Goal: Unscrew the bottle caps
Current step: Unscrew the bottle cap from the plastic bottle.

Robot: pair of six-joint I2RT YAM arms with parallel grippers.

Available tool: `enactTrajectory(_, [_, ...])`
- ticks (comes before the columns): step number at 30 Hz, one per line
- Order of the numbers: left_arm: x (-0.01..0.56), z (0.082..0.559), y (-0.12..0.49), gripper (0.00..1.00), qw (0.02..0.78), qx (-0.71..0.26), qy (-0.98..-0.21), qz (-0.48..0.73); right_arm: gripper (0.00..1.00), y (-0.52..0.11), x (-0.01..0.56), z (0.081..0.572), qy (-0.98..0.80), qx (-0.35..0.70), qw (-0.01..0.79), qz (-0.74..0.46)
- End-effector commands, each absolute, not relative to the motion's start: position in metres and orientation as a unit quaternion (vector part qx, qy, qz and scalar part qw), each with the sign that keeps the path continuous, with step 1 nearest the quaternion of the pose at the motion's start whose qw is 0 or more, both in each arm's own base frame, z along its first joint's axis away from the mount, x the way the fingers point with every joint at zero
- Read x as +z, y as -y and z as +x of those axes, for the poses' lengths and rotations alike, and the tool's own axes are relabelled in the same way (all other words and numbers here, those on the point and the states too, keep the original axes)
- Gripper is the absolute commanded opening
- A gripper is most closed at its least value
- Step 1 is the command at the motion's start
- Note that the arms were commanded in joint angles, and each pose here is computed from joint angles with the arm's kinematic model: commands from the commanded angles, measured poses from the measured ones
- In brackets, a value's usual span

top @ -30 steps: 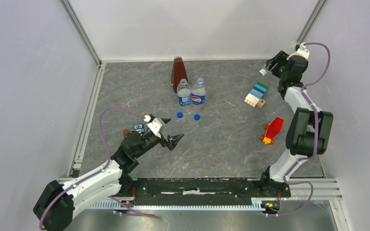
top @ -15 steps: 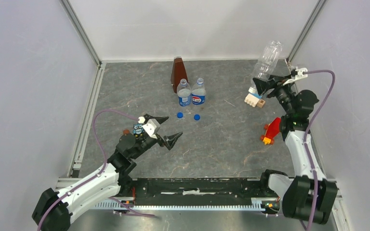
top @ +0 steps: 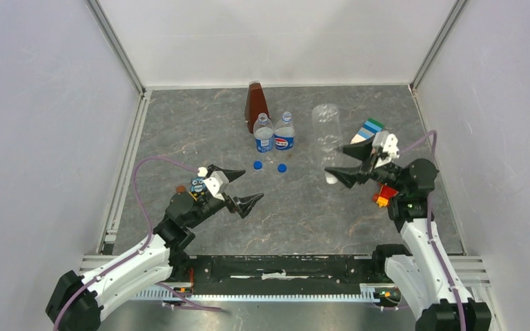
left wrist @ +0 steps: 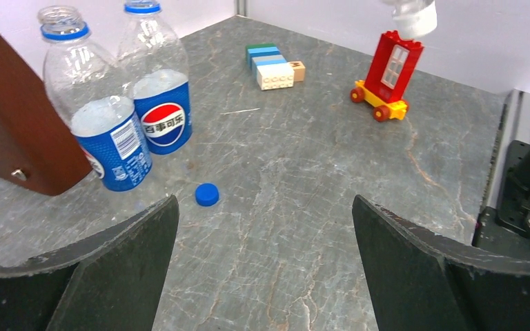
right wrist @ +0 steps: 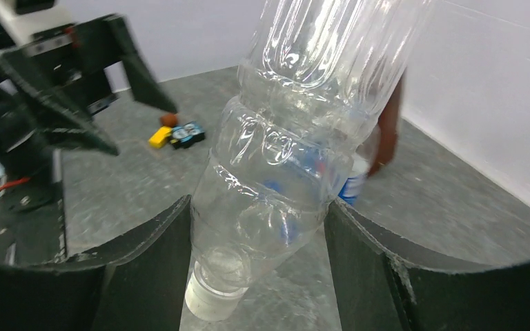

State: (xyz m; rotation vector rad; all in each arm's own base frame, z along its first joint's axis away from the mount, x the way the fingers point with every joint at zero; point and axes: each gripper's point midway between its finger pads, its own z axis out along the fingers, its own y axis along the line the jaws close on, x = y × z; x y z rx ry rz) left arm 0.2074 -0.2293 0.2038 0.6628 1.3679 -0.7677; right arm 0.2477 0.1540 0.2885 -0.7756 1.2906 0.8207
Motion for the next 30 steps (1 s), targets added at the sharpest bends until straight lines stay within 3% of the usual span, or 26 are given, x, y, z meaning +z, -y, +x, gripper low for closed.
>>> enactTrajectory(1, [0.231, 0.195, 0.239, 1.00, 0.662, -0.385, -0.569, 0.300, 0.40, -0.178, 0.283, 0.213, -0.521, 0.378, 0.643, -0.415])
enactTrajectory(9, [0.241, 0.191, 0.251, 1.00, 0.648, -0.424, -0.557, 0.300, 0.37, -0.220, 0.246, 0.184, -0.511, 0.441, 0.582, -0.452])
enactTrajectory(20, [0.253, 0.190, 0.256, 1.00, 0.648, -0.453, -0.545, 0.279, 0.36, -0.279, 0.202, 0.162, -0.516, 0.426, 0.494, -0.556])
enactTrajectory(30, [0.256, 0.181, 0.257, 1.00, 0.642, -0.459, -0.536, 0.300, 0.34, -0.292, 0.202, 0.175, -0.534, 0.399, 0.509, -0.544])
